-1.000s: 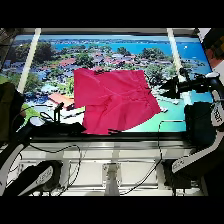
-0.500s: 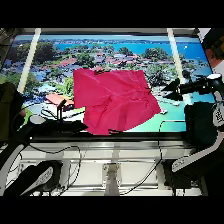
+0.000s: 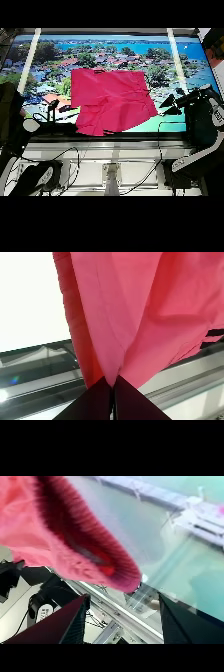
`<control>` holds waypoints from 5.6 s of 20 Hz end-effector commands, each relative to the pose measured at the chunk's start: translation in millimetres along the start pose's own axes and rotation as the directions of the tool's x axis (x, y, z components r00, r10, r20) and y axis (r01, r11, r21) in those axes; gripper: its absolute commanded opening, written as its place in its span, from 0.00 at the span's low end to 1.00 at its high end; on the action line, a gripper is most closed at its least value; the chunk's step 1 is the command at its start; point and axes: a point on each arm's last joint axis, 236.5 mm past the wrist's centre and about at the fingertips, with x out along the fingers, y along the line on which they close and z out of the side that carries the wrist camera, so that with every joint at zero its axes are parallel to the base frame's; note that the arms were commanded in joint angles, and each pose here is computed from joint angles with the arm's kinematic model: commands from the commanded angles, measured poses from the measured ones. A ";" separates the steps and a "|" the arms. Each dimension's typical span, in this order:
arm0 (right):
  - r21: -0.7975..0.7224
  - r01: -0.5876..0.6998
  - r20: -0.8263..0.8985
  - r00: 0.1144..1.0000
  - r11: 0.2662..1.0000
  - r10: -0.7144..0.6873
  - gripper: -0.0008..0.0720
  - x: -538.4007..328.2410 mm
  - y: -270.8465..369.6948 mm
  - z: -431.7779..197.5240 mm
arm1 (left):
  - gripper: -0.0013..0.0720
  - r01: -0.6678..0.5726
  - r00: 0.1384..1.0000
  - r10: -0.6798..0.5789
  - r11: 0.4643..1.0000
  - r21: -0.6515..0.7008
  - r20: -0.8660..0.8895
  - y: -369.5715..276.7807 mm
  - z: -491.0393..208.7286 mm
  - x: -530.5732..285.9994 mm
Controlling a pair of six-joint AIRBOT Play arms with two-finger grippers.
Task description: Fold the clothes and pants, and hang the long-sleeved shirts on hangers.
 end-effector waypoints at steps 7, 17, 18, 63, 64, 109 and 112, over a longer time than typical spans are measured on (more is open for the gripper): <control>-0.105 0.073 -0.080 0.993 0.992 -0.081 0.66 47.2 22.9 -9.6 | 0.02 -0.035 0.999 0.035 0.999 0.015 0.015 7.0 2.4 -2.3; -0.222 -0.038 -0.166 0.986 0.974 0.000 0.03 52.0 61.8 -35.0 | 0.02 -0.094 0.989 0.088 0.995 0.044 0.115 19.6 26.2 -5.0; -0.241 -0.037 -0.155 0.988 0.970 -0.001 0.03 46.9 67.5 -38.6 | 0.02 -0.120 0.985 0.110 0.990 0.068 0.136 24.5 32.3 -8.1; -0.033 -0.313 0.830 0.520 0.949 0.200 0.70 -176.3 139.5 152.9 | 0.83 0.160 0.524 -0.065 0.987 -0.024 0.850 -38.2 464.9 -47.6; -0.003 -0.235 0.790 0.596 0.972 0.147 0.70 -171.4 117.6 139.1 | 0.82 0.107 0.517 -0.088 0.993 0.038 0.851 -45.9 464.1 -65.3; -0.362 0.185 0.219 0.970 0.913 -0.109 0.60 33.0 102.2 129.7 | 0.82 -0.054 0.573 -0.519 0.748 0.661 0.634 -229.8 335.5 -231.0; -0.387 0.182 0.217 0.971 0.904 -0.103 0.07 34.5 105.2 129.1 | 0.82 -0.054 0.573 -0.519 0.749 0.661 0.635 -229.8 335.6 -231.1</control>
